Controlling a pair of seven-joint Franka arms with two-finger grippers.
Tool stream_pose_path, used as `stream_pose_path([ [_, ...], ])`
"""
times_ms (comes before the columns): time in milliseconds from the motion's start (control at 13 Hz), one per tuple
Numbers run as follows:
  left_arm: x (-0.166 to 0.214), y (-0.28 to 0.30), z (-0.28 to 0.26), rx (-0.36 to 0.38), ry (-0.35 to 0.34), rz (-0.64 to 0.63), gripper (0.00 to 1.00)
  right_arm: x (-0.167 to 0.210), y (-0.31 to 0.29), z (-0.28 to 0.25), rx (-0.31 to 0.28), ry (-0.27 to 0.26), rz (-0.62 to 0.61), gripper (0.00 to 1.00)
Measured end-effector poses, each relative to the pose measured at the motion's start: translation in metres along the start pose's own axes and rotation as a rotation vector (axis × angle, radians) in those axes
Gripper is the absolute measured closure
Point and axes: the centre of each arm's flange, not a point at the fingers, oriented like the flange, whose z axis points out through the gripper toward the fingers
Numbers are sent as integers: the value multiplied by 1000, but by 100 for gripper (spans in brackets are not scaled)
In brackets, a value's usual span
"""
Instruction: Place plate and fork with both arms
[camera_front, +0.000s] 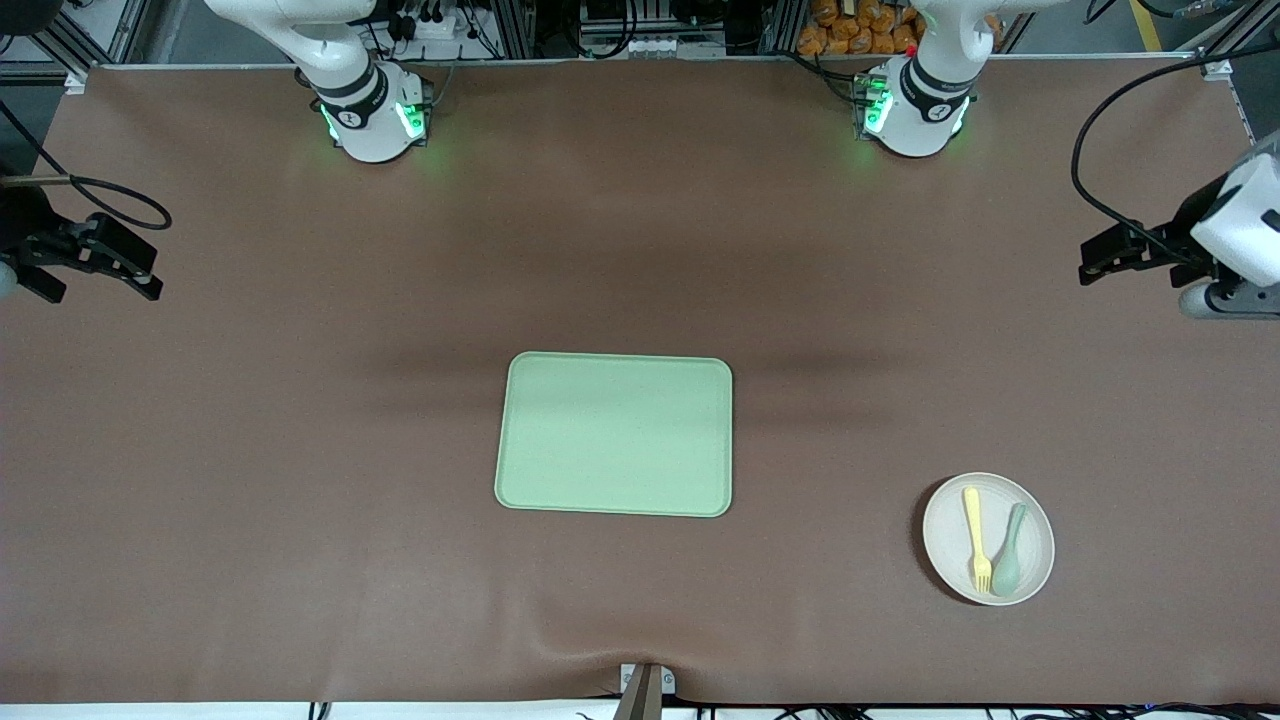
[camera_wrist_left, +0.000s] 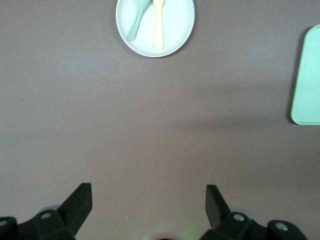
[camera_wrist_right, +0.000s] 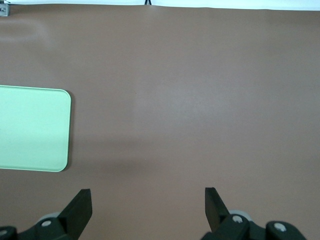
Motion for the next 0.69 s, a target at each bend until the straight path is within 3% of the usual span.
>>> stream_pose_path([
  [385,24,-50,31,-13,-3,-105,0,0,0,0,0,0,0,0],
  [692,61,-145,111,-40,-18,-234,0,0,0,1,0,-1,0,0],
])
